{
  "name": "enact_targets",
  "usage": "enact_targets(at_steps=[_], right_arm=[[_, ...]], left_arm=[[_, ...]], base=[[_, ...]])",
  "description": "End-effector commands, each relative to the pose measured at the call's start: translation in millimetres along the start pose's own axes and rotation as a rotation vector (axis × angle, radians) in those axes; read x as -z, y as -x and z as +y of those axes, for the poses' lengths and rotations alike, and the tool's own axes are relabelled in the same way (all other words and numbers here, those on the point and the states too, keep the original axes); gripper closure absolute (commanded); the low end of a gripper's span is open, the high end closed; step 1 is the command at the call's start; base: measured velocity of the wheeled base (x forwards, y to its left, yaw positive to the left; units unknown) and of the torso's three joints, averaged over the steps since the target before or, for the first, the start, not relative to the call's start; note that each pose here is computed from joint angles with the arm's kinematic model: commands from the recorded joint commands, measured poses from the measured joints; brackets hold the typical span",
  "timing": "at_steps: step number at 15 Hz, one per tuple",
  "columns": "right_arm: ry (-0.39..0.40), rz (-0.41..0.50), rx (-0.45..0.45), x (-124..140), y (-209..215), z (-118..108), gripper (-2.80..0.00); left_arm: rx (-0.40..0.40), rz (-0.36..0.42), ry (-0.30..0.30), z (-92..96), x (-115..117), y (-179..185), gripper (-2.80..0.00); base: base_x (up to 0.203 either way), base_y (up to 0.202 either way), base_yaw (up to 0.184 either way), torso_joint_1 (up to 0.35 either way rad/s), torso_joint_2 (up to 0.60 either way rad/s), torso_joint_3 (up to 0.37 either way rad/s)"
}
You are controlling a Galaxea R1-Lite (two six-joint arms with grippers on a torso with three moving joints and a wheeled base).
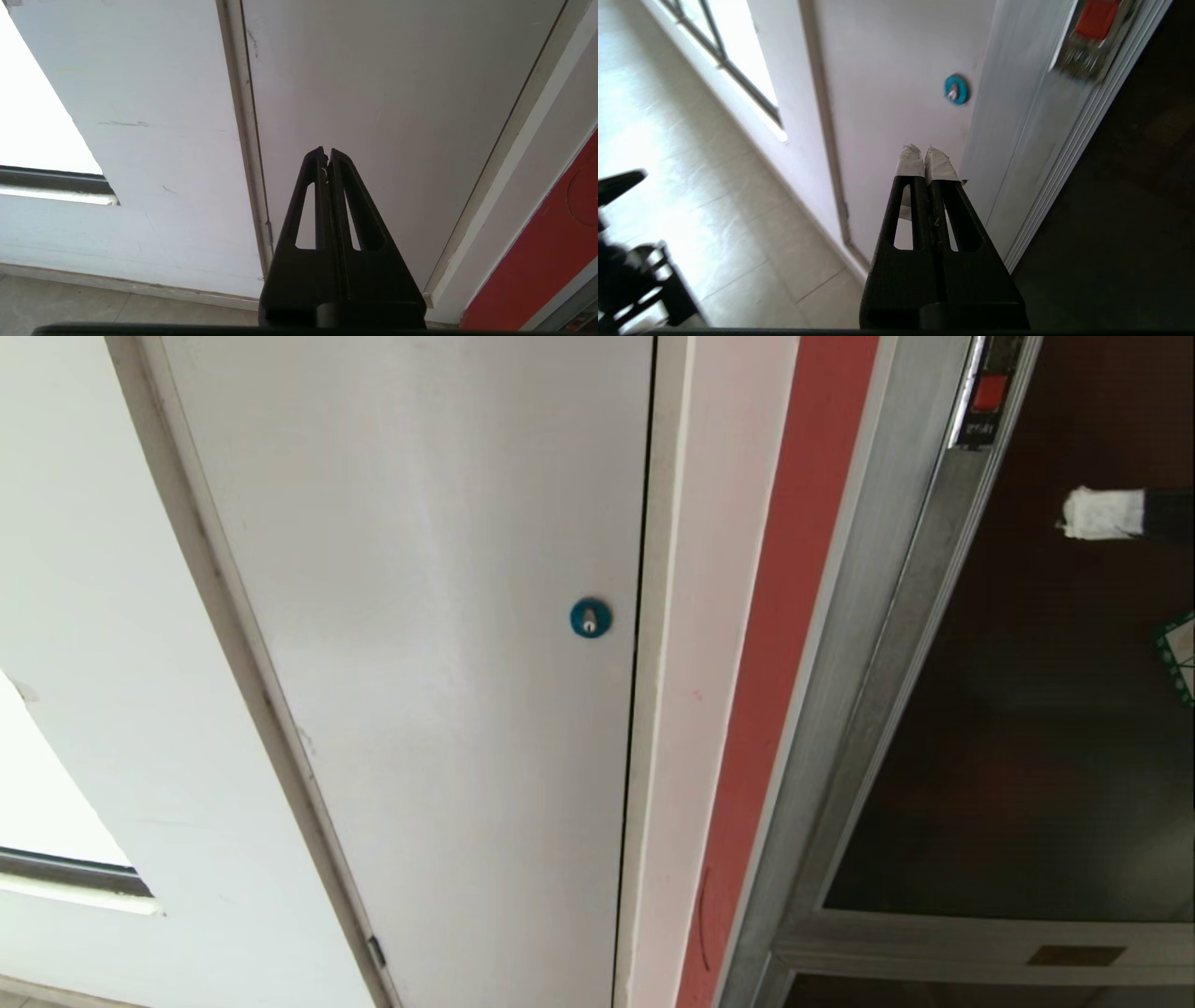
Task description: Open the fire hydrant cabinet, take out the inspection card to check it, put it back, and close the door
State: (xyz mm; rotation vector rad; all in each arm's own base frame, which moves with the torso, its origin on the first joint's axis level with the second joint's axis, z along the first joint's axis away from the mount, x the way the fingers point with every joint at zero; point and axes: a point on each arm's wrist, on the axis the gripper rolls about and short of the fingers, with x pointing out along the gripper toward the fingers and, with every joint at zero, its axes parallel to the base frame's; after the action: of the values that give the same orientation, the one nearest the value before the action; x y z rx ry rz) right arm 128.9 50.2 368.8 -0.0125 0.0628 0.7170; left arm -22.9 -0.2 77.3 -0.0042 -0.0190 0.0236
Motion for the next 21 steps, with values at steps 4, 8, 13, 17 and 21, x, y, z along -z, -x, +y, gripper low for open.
enact_targets(at_steps=[4,8,13,17,21], right_arm=[[0.029,-0.072,0.112,-12.4,-38.0,-11.4,0.00],[0.038,-0.112,0.170,-17.6,-44.8,-15.3,0.00],[0.043,-0.145,0.238,-22.4,-44.6,-18.9,0.00],[0.022,-0.131,0.268,-19.1,-48.6,-23.7,0.00],[0.002,-0.129,0.279,-18.0,-48.6,-26.3,0.00]], left_arm=[[-0.001,0.007,0.000,0.0,1.6,-0.5,0.00],[-0.001,0.007,0.000,0.0,1.6,-0.5,0.00],[-0.001,0.007,0.000,0.0,1.6,-0.5,0.00],[-0.001,0.007,0.000,0.0,1.6,-0.5,0.00],[-0.001,0.007,0.000,0.0,1.6,-0.5,0.00]], base=[[0.000,0.000,0.000,0.000,0.00,0.000],[0.000,0.000,0.000,0.000,0.00,0.000],[0.000,0.000,0.000,0.000,0.00,0.000],[0.000,0.000,0.000,0.000,0.00,0.000],[0.000,0.000,0.000,0.000,0.00,0.000]])
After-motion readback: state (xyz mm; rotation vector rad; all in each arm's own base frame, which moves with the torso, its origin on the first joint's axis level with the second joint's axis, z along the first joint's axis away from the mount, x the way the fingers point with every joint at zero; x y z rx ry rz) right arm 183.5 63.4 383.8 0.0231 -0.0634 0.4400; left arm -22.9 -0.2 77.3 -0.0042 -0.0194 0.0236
